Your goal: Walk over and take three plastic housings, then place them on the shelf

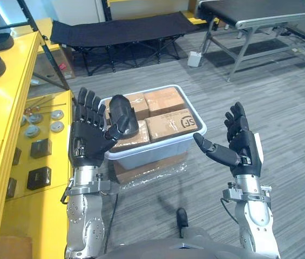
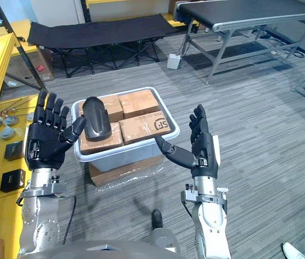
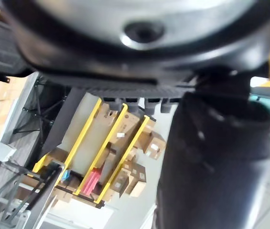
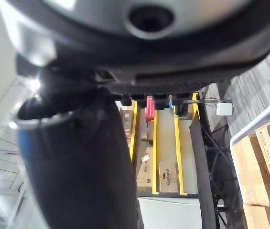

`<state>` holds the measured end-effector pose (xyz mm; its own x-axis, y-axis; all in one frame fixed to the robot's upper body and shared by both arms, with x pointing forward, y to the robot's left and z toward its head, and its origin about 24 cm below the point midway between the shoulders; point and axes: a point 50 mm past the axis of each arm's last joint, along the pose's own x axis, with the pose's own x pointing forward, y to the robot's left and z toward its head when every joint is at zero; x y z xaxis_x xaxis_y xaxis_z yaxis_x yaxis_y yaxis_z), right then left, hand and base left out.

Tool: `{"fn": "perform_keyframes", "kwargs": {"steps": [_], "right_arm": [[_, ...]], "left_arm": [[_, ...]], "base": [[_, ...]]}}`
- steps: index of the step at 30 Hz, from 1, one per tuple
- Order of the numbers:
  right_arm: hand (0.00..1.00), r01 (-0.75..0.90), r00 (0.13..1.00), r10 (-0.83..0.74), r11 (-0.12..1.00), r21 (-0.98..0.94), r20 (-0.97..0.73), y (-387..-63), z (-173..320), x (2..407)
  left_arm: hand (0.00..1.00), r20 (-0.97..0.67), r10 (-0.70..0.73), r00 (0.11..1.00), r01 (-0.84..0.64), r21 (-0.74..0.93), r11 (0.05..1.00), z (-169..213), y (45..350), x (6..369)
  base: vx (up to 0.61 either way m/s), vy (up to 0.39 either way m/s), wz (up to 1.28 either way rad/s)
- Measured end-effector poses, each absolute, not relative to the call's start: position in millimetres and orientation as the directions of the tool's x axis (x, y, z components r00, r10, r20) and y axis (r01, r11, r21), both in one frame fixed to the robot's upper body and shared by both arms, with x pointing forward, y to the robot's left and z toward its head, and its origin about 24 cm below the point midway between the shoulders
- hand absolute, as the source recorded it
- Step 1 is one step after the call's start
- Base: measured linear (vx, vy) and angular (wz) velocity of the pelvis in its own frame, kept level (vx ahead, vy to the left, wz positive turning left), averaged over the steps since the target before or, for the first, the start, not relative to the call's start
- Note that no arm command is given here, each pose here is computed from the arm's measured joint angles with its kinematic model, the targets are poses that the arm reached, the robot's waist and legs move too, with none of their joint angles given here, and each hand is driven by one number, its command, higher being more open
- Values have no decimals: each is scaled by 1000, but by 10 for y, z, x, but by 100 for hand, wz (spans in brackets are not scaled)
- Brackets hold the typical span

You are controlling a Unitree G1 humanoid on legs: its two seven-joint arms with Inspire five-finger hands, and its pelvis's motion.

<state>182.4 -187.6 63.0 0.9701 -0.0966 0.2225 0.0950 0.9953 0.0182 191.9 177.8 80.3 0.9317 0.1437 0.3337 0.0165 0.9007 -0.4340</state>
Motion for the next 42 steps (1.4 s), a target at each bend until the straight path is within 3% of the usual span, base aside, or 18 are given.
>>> {"fn": "perform_keyframes", "kwargs": {"steps": [20,42], "right_arm": [[100,-27,980,31,999,-27,199,-1786,623,1865],[100,-25,987,34,998,-54,157,-1740,533,1838]], "left_arm": [[100,293,168,941,-37,-404,914,772,1817,1918],[100,245,164,956,-52,-404,913,692,1814,1858]], "base": [[-25,-23,-4],[-20,-10,7]]}}
